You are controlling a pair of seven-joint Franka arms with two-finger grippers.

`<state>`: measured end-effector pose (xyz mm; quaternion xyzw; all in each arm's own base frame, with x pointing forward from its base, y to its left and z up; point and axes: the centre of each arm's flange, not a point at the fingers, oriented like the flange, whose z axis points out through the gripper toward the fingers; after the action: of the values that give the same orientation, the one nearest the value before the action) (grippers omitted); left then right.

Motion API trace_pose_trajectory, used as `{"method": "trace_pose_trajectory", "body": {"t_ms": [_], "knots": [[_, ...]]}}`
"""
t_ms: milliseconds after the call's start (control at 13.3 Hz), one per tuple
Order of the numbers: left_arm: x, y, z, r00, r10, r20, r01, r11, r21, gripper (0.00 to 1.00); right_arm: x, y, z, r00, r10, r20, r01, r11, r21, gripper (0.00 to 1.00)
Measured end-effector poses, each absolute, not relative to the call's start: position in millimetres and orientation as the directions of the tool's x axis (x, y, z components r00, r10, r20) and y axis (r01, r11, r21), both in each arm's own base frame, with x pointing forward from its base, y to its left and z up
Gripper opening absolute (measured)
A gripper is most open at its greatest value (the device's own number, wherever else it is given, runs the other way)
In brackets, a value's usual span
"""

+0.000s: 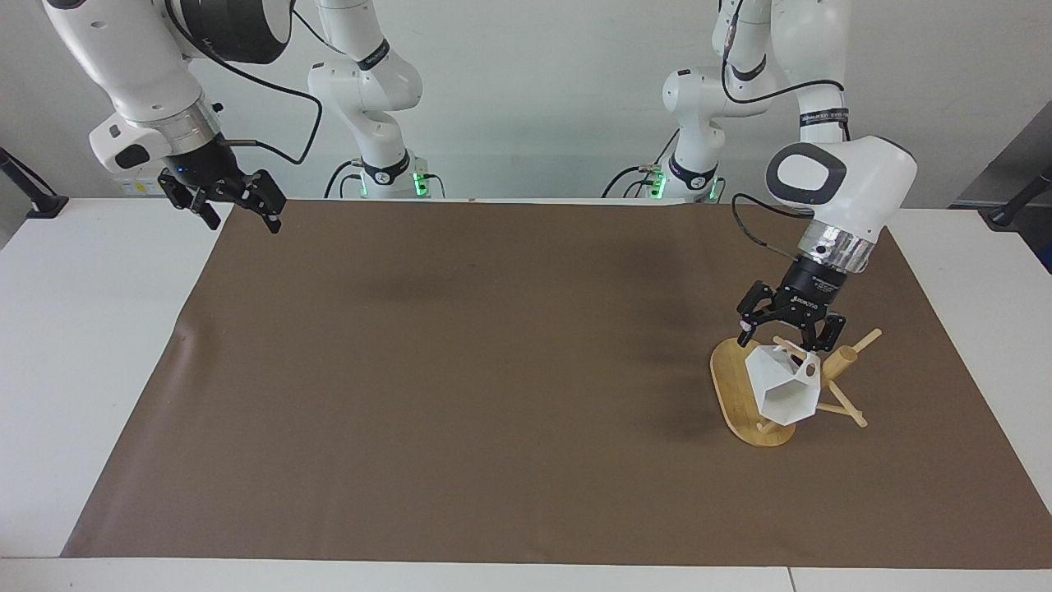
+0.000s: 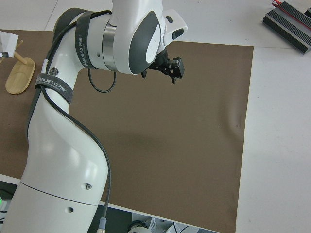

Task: Hang cup on rack

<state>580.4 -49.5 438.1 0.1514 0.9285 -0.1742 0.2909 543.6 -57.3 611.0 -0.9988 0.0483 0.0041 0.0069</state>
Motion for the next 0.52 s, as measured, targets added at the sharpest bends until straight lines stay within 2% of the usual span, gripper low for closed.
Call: {"method": "trace_pose_trajectory", "body": {"t_ms": [524], "knots": [[559,-28,475,-0.772,0.421,-0.476,0.536,0.834,-0.132,1.0,544,-59,612,0.995,-0.099,-0.007,-0.099,-0.995,-0.013,1.0]]}}
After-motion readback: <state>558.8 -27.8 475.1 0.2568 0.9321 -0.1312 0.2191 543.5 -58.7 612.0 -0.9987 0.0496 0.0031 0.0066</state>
